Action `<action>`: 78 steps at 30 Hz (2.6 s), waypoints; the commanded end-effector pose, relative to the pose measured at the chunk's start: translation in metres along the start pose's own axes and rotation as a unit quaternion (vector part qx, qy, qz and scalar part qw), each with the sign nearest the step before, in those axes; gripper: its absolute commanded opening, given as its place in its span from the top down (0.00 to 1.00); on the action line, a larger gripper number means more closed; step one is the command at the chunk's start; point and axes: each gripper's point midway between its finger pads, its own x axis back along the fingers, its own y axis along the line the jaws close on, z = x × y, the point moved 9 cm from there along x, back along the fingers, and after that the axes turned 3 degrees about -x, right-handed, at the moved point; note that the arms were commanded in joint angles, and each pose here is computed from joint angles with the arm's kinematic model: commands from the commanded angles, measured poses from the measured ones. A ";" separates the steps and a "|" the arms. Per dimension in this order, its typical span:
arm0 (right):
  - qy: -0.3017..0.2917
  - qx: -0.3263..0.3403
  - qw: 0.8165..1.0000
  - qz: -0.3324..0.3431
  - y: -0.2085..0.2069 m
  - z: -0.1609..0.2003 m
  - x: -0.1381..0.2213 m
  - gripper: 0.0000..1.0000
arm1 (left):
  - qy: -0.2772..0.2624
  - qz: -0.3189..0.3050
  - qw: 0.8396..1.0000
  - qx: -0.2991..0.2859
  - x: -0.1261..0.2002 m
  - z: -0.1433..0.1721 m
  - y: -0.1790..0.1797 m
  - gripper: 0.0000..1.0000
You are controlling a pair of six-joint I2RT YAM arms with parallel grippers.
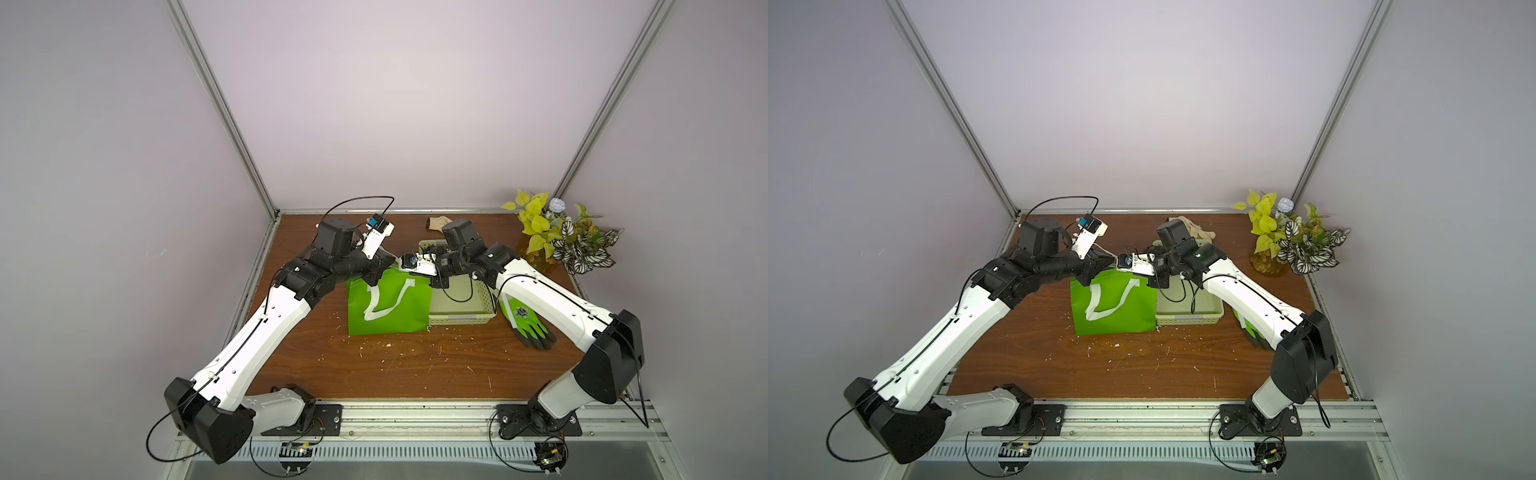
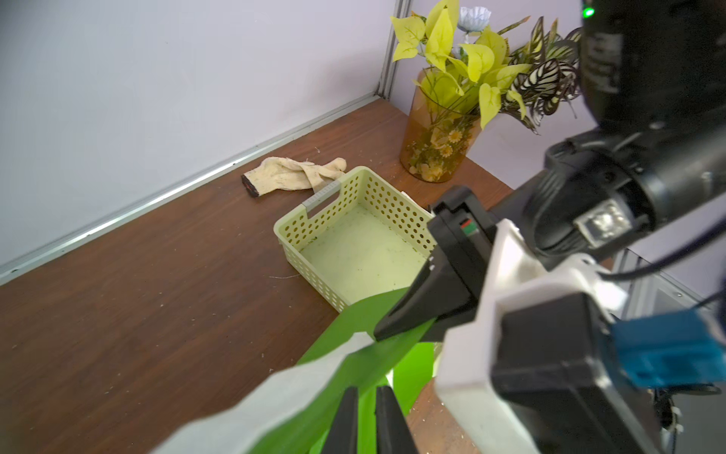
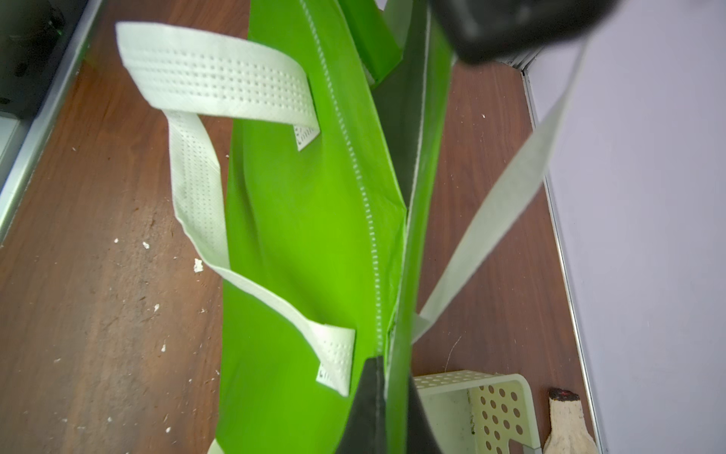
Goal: Place the ice pack in the delivery bag
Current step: Seal the delivery bag at the center of the board.
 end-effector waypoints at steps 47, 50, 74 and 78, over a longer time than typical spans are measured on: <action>-0.019 -0.011 0.999 0.049 -0.012 -0.014 0.009 1.00 | 0.146 -0.004 0.989 -0.006 -0.037 0.065 0.022 0.53; -0.020 -0.012 0.998 0.050 -0.013 -0.014 0.009 0.92 | 0.153 -0.002 0.988 -0.006 -0.042 0.068 0.023 0.53; 0.006 0.004 0.997 0.075 -0.005 -0.005 0.021 0.49 | 0.201 -0.049 0.977 -0.048 -0.048 0.084 0.035 0.65; -0.014 0.009 0.997 0.070 0.008 -0.003 0.045 0.26 | 0.197 -0.054 0.978 -0.053 -0.045 0.082 0.035 0.69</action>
